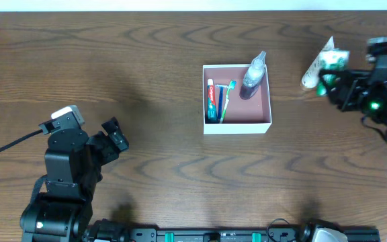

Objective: Pack container
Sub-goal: 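Carry the Dettol soap bar left toward the box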

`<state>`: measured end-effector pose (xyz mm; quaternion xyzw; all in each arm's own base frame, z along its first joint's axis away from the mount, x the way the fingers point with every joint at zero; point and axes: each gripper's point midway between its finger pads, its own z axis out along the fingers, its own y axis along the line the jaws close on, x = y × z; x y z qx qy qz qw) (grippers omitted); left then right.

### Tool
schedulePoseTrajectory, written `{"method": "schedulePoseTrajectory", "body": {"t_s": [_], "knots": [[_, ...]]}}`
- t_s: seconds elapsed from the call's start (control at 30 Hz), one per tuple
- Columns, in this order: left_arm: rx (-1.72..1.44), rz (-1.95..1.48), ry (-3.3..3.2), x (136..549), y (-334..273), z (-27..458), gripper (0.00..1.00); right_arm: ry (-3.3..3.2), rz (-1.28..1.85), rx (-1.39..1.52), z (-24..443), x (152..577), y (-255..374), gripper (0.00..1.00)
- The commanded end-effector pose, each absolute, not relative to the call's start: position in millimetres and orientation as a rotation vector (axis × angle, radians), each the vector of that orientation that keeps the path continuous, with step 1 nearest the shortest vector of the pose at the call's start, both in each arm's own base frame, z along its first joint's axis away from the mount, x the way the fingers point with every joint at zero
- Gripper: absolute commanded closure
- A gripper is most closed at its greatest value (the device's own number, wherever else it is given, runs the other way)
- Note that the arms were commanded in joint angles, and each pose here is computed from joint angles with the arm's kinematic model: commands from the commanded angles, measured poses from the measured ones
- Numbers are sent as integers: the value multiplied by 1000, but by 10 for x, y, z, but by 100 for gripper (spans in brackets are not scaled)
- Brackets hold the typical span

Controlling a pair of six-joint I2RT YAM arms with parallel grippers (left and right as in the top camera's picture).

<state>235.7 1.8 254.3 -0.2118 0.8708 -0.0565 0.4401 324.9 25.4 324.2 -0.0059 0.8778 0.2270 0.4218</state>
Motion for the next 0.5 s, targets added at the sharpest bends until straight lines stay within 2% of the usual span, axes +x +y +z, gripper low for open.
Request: {"method": "schedulePoseTrajectory", "body": {"t_s": [0.0,0.3,0.47], "knots": [[-542,-139,2156,2359,34,2550,2,2228,546,-54,3212,3266,412,69],[-542,-139,2156,2359,34,2550,2,2397,516,-126,2746,3431,926,67],[-542,-139,2156,2359,34,2550,2,2517,469,-184,2334,3550,1161,64]]}}
